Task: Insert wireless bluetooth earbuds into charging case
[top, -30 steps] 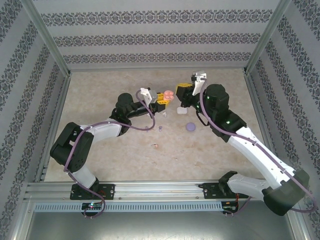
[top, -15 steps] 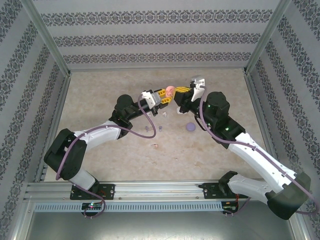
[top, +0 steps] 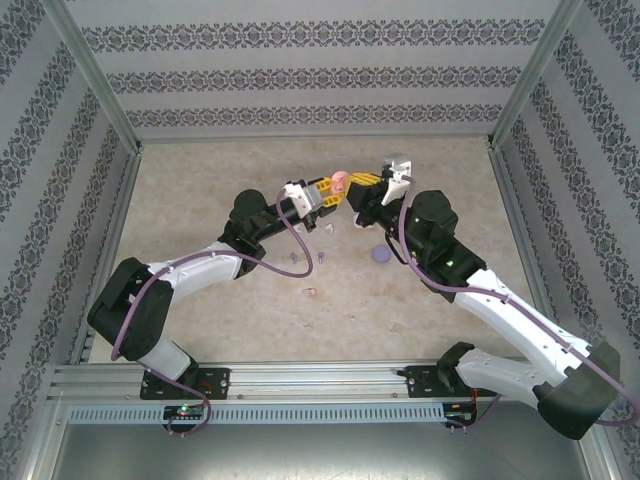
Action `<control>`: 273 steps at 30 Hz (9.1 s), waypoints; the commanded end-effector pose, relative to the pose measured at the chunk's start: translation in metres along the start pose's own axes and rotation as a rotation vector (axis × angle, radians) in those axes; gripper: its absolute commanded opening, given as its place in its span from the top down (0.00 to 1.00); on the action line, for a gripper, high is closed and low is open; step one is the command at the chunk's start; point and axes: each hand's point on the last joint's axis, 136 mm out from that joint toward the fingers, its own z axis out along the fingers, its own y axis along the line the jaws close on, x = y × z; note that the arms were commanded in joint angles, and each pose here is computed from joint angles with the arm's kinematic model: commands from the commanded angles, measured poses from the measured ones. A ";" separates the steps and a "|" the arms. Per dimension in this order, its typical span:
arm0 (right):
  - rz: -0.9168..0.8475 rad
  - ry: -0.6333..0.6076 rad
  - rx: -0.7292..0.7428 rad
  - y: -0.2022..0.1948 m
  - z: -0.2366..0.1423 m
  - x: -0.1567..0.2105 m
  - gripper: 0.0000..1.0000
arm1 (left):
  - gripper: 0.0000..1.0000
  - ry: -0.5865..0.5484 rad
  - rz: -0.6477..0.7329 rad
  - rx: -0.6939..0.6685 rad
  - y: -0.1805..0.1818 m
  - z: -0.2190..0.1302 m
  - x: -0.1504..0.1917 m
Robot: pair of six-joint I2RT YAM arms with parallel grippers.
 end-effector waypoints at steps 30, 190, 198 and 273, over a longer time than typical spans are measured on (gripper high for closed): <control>0.047 -0.083 0.049 -0.011 0.002 -0.012 0.88 | 1.00 -0.066 0.017 -0.002 -0.004 -0.002 -0.030; 0.071 0.044 0.073 -0.019 0.000 0.041 1.00 | 1.00 -0.067 -0.004 0.010 -0.001 0.007 -0.038; 0.053 0.096 0.022 -0.009 0.003 0.057 1.00 | 1.00 -0.081 -0.029 -0.016 0.005 0.009 -0.043; 0.349 0.042 0.272 -0.021 -0.002 0.000 0.20 | 1.00 -0.010 -0.156 -0.102 0.011 0.021 0.006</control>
